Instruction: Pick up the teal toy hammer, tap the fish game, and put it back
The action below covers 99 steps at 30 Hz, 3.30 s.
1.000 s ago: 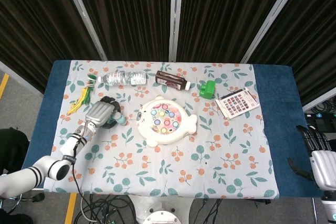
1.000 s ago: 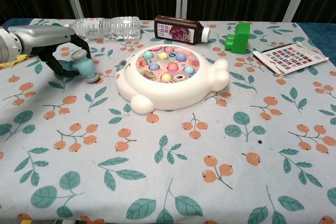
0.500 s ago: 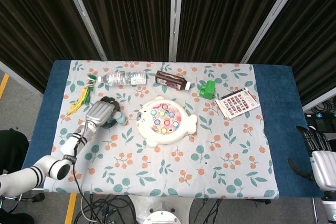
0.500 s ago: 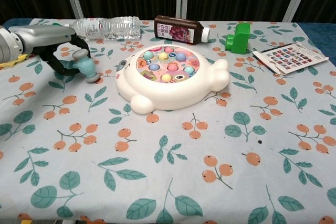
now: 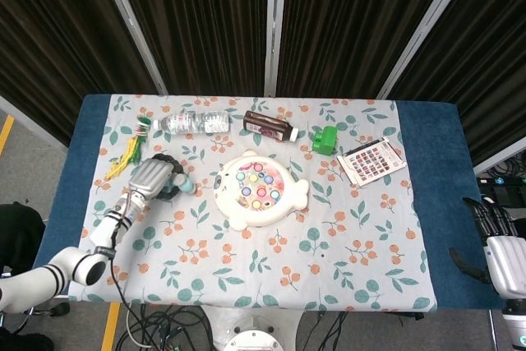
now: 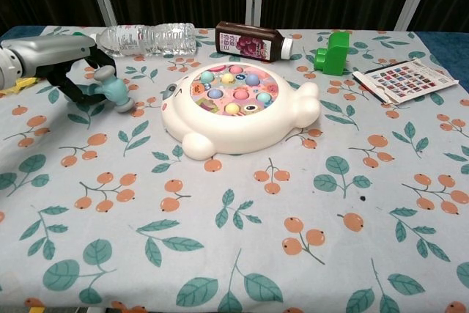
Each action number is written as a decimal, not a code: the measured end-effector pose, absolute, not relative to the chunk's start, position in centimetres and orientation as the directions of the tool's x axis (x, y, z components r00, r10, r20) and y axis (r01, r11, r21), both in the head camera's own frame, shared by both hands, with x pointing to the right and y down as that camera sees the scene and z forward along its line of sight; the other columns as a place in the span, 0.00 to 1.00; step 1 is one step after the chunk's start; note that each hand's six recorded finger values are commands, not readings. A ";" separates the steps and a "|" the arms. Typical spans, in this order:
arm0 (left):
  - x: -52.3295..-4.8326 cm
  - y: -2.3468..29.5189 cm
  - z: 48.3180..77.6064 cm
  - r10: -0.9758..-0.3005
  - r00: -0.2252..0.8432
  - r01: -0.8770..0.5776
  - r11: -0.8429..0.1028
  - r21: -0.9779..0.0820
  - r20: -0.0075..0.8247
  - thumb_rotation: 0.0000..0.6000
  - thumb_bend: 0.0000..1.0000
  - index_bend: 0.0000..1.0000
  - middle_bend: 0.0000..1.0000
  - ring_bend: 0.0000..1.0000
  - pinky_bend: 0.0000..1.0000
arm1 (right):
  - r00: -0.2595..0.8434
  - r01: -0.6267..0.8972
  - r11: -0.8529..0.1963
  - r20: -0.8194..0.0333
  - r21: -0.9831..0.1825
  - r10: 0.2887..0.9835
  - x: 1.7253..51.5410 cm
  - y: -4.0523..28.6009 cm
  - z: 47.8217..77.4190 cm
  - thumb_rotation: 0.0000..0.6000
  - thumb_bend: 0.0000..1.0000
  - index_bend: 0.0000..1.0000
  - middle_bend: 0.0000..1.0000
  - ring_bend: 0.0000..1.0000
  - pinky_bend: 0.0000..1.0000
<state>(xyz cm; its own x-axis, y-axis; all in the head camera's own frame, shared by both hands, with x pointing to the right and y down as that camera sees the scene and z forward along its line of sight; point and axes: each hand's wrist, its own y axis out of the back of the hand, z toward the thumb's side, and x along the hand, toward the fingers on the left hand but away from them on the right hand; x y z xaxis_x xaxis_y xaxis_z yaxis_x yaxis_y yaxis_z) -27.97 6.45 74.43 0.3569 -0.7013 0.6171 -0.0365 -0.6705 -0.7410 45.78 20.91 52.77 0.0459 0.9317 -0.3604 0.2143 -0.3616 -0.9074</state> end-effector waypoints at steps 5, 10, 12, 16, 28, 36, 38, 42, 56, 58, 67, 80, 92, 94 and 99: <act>-28.1 6.1 73.6 -0.732 0.383 -0.106 -0.641 -0.760 0.563 1.00 0.51 0.62 0.43 0.29 0.29 | 0.045 0.210 -0.360 -0.358 -0.909 0.933 45.7 20.9 52.6 1.00 0.22 0.00 0.12 0.00 0.00; -27.9 5.6 72.1 -0.766 0.428 -0.208 -0.600 -0.772 0.480 1.00 0.52 0.63 0.47 0.35 0.38 | 0.046 0.207 -0.358 -0.357 -0.911 0.933 45.5 20.9 52.5 1.00 0.22 0.00 0.13 0.00 0.00; -27.7 5.4 71.3 -0.775 0.456 -0.251 -0.583 -0.772 0.437 1.00 0.52 0.63 0.48 0.36 0.39 | 0.046 0.204 -0.357 -0.355 -0.911 0.934 45.5 20.9 52.4 1.00 0.22 0.00 0.13 0.00 0.00; -26.9 5.4 70.1 -0.773 0.516 -0.288 -0.562 -0.775 0.369 1.00 0.52 0.63 0.49 0.37 0.40 | 0.047 0.201 -0.356 -0.354 -0.913 0.934 45.4 20.9 52.3 1.00 0.22 0.00 0.13 0.00 0.00; -23.5 4.8 69.4 -0.720 0.610 -0.201 -0.545 -0.814 0.332 1.00 0.52 0.63 0.59 0.51 0.61 | 0.040 0.198 -0.358 -0.358 -0.912 0.933 45.5 21.1 52.3 1.00 0.22 0.00 0.13 0.00 0.00; -21.7 3.9 68.9 -0.661 0.639 -0.057 -0.551 -0.832 0.393 1.00 0.52 0.63 0.59 0.51 0.61 | 0.036 0.199 -0.361 -0.362 -0.911 0.932 45.7 21.1 52.4 1.00 0.22 0.00 0.13 0.00 0.00; -21.1 3.6 68.7 -0.639 0.645 -0.010 -0.556 -0.831 0.420 1.00 0.52 0.63 0.59 0.51 0.61 | 0.039 0.199 -0.362 -0.361 -0.911 0.932 45.6 21.0 52.4 1.00 0.22 0.00 0.13 0.00 0.00; -19.6 2.9 68.1 -0.598 0.654 0.038 -0.586 -0.809 0.463 1.00 0.53 0.63 0.59 0.50 0.58 | 0.040 0.200 -0.363 -0.362 -0.910 0.931 45.6 21.2 52.4 1.00 0.22 0.00 0.13 0.00 0.00; -14.3 1.6 67.0 -0.545 0.680 0.084 -0.606 -0.791 0.490 1.00 0.54 0.65 0.58 0.48 0.48 | 0.028 0.204 -0.356 -0.358 -0.912 0.933 46.1 21.8 52.2 1.00 0.22 0.00 0.13 0.00 0.00; -13.7 1.6 67.3 -0.537 0.678 0.099 -0.610 -0.786 0.502 1.00 0.54 0.65 0.58 0.48 0.49 | 0.030 0.205 -0.357 -0.358 -0.911 0.933 46.0 21.8 52.2 1.00 0.22 0.00 0.13 0.00 0.00; -12.9 0.3 68.5 -0.534 0.635 0.141 -0.630 -0.764 0.558 1.00 0.54 0.65 0.58 0.48 0.48 | 0.022 0.204 -0.356 -0.359 -0.912 0.933 46.2 22.0 52.1 1.00 0.22 0.00 0.14 0.00 0.00; -13.1 0.5 70.5 -0.527 0.594 0.213 -0.626 -0.750 0.608 1.00 0.54 0.66 0.58 0.48 0.49 | 0.015 0.206 -0.359 -0.364 -0.910 0.931 46.3 22.3 52.2 1.00 0.22 0.00 0.14 0.00 0.00; -13.6 -0.5 68.8 -0.554 0.586 0.167 -0.632 -0.757 0.592 1.00 0.54 0.66 0.58 0.48 0.49 | 0.012 0.213 -0.353 -0.359 -0.911 0.933 46.5 22.4 52.2 1.00 0.22 0.00 0.14 0.00 0.00; -13.6 -0.4 69.0 -0.552 0.585 0.168 -0.634 -0.755 0.594 1.00 0.54 0.66 0.58 0.48 0.49 | 0.010 0.212 -0.353 -0.359 -0.911 0.933 46.6 22.5 52.2 1.00 0.22 0.00 0.14 0.00 0.00; -13.1 0.2 70.2 -0.538 0.582 0.188 -0.640 -0.745 0.610 1.00 0.54 0.66 0.58 0.48 0.49 | 0.002 0.212 -0.355 -0.363 -0.910 0.932 46.7 22.6 52.2 1.00 0.22 0.00 0.14 0.00 0.00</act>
